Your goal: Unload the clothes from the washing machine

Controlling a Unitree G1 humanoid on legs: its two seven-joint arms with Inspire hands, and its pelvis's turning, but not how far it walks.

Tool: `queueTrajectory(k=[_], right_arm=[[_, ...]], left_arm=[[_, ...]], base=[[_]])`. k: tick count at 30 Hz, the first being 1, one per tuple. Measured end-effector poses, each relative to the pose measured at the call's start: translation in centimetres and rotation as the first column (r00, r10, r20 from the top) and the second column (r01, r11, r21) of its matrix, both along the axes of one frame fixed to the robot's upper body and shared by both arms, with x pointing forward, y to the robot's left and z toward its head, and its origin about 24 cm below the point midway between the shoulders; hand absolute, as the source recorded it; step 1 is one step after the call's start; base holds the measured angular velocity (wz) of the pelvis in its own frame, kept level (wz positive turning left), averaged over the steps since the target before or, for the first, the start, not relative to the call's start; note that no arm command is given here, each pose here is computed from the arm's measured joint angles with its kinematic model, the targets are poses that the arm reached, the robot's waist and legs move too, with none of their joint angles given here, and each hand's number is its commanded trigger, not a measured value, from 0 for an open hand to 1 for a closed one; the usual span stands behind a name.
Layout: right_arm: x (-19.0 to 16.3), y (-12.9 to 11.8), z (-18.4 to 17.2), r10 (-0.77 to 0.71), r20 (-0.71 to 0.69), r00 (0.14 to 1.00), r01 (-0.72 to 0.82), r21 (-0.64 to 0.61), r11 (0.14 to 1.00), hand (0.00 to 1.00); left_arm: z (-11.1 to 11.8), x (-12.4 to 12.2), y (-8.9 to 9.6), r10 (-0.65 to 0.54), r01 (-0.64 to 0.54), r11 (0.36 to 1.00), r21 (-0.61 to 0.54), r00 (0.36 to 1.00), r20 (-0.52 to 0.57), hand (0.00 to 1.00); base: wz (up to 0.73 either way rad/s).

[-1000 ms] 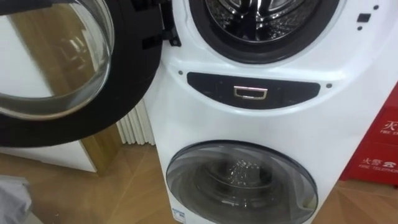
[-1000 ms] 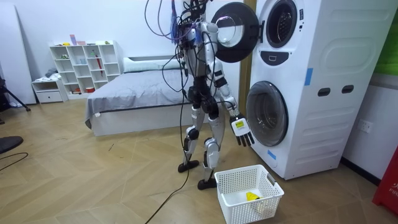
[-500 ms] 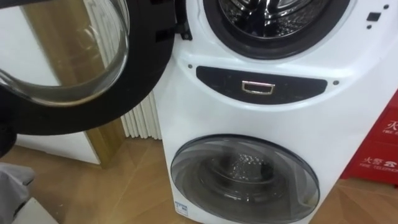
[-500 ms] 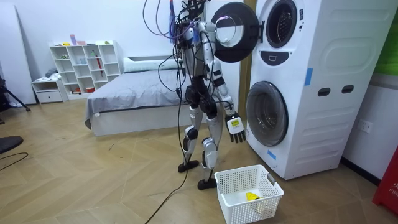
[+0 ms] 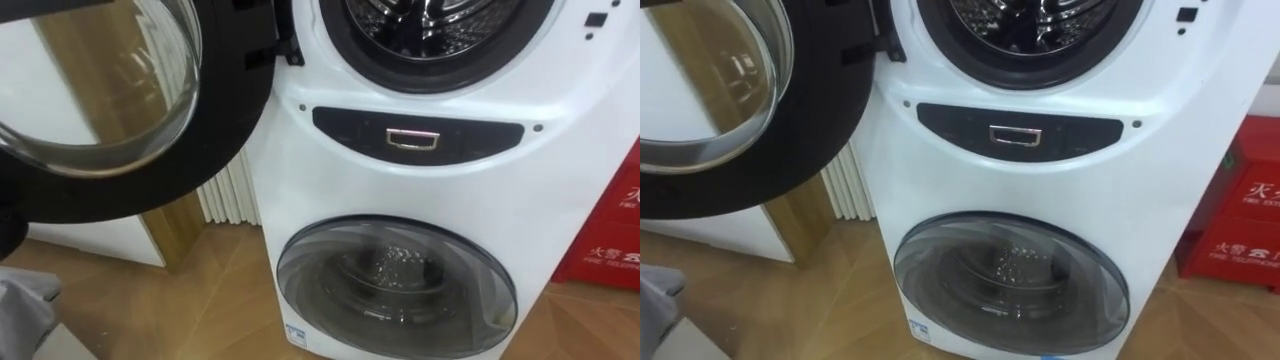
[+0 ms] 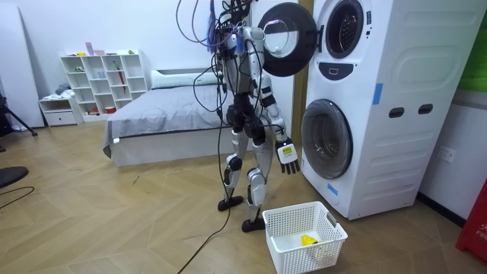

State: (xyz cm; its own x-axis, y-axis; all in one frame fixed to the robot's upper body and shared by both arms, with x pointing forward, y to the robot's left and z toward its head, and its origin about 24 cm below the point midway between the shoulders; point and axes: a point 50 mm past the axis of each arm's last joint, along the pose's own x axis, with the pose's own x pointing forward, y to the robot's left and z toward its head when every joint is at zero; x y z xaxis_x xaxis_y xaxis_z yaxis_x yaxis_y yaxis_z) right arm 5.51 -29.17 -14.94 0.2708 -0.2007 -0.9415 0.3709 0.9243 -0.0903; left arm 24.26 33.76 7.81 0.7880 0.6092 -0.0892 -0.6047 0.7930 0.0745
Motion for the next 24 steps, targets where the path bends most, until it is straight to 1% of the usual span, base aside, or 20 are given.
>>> queueTrajectory(k=[2, 4, 6, 9, 10, 14, 17, 24], right_arm=[[0.1, 0.4, -0.1, 0.018, -0.001, 1.0, -0.018, 0.01, 1.0, 0.0], [0.0, 0.5, -0.2, 0.031, -0.005, 0.999, -0.031, 0.019, 0.999, 0.0], [-0.1, 0.6, -0.2, 0.039, -0.007, 0.999, -0.039, 0.023, 0.999, 0.0], [0.5, 1.0, -0.3, 0.088, -0.011, 0.996, -0.088, 0.031, 0.996, 0.0], [0.7, 1.1, -0.3, 0.094, -0.007, 0.996, -0.094, 0.034, 0.995, 0.0], [1.0, 1.6, -0.4, 0.094, -0.004, 0.996, -0.093, 0.047, 0.994, 0.0], [0.8, 2.3, -0.7, 0.086, -0.005, 0.996, -0.085, 0.067, 0.994, 0.0], [0.7, 2.4, -0.7, 0.091, -0.023, 0.996, -0.089, 0.079, 0.993, 0.0]], left_arm=[[0.4, -0.2, -0.4, -0.01, 0.01, 1.0, 0.01, 1.0, 0.009, 0.0], [0.6, -0.7, -0.6, -0.018, 0.018, 0.999, 0.04, 1.0, -0.009, 0.0], [0.8, -1.1, -1.3, -0.022, 0.023, 0.997, 0.074, 0.999, -0.024, 0.0], [1.7, -1.4, -3.4, -0.033, 0.039, 0.988, 0.148, 0.998, -0.046, 0.0], [1.8, -1.6, -3.9, -0.039, 0.045, 0.987, 0.157, 0.998, -0.043, 0.0], [2.2, -1.9, -6.0, -0.063, 0.062, 0.99, 0.125, 0.998, -0.001, 0.0], [2.1, -2.0, -6.4, -0.058, 0.057, 0.99, 0.128, 0.998, -0.001, 0.0], [2.4, -2.1, -6.9, -0.06, 0.058, 0.992, 0.111, 0.998, 0.013, 0.0]], base=[[0.02], [0.03], [0.1], [0.21], [0.12], [0.09], [-0.03], [-0.03]])
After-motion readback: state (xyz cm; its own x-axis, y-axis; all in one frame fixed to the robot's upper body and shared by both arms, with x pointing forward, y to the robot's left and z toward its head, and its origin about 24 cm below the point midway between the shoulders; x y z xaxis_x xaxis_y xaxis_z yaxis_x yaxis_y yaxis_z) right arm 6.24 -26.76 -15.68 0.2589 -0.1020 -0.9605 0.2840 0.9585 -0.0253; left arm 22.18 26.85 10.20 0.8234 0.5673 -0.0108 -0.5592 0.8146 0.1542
